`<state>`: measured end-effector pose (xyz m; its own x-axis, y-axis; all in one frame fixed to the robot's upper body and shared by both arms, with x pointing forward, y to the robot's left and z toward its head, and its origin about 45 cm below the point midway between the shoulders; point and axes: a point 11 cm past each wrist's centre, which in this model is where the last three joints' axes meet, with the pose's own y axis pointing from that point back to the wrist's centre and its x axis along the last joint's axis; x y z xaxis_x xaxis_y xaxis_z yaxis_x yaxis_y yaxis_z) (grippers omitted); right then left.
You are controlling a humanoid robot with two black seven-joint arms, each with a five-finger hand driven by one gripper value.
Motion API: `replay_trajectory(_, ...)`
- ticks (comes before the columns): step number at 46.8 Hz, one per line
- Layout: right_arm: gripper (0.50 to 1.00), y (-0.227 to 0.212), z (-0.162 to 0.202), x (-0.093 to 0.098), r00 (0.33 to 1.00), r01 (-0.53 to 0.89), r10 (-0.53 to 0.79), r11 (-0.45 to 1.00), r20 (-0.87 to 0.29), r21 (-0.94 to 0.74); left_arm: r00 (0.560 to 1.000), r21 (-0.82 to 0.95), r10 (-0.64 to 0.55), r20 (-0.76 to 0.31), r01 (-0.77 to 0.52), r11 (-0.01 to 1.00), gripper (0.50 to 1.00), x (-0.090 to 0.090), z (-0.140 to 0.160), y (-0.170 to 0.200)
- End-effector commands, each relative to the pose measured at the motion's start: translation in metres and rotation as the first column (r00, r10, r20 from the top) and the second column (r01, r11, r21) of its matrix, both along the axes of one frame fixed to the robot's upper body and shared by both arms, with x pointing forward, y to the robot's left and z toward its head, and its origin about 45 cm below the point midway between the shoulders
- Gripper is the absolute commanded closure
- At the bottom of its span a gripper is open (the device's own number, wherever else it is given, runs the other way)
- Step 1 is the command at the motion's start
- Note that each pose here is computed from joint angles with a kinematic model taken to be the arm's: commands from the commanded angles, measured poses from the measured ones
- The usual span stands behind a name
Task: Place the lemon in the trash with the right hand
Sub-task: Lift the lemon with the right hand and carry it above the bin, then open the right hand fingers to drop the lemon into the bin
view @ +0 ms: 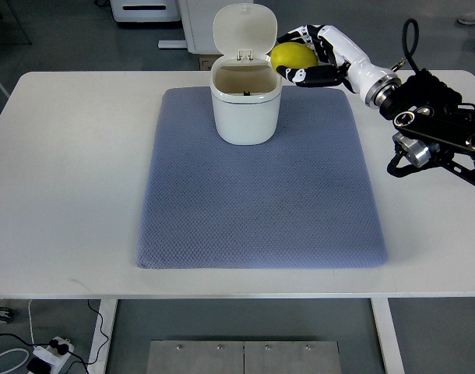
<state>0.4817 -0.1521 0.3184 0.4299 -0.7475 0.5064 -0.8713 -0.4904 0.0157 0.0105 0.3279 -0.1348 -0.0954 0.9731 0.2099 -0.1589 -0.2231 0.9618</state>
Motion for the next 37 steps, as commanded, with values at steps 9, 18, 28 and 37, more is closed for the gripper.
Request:
replay_trajectory(9,0.906,0.033,0.000,0.009,1.000,-0.025,0.025,1.000,-0.001,-0.006,1.000,0.000,0.000,0.000,0.000,1.000,0.500,0.000,0.000,0.000)
replay_trajectory(18,0.902,0.050,-0.002,0.022,1.000,-0.014,0.014,1.000,-0.020,-0.012,1.000,0.000,0.000,0.000,0.000,1.000,0.500,0.000,0.000,0.000)
replay_trajectory(28,0.881,0.064,-0.007,0.027,0.999,-0.011,0.010,1.000,-0.037,-0.028,1.000,0.000,0.000,0.000,0.000,1.000,0.500,0.000,0.000,0.000)
replay_trajectory(37,0.850,0.066,-0.007,0.030,0.999,-0.002,0.001,1.000,-0.035,-0.031,1.000,0.000,0.000,0.000,0.000,1.000,0.500,0.000,0.000,0.000)
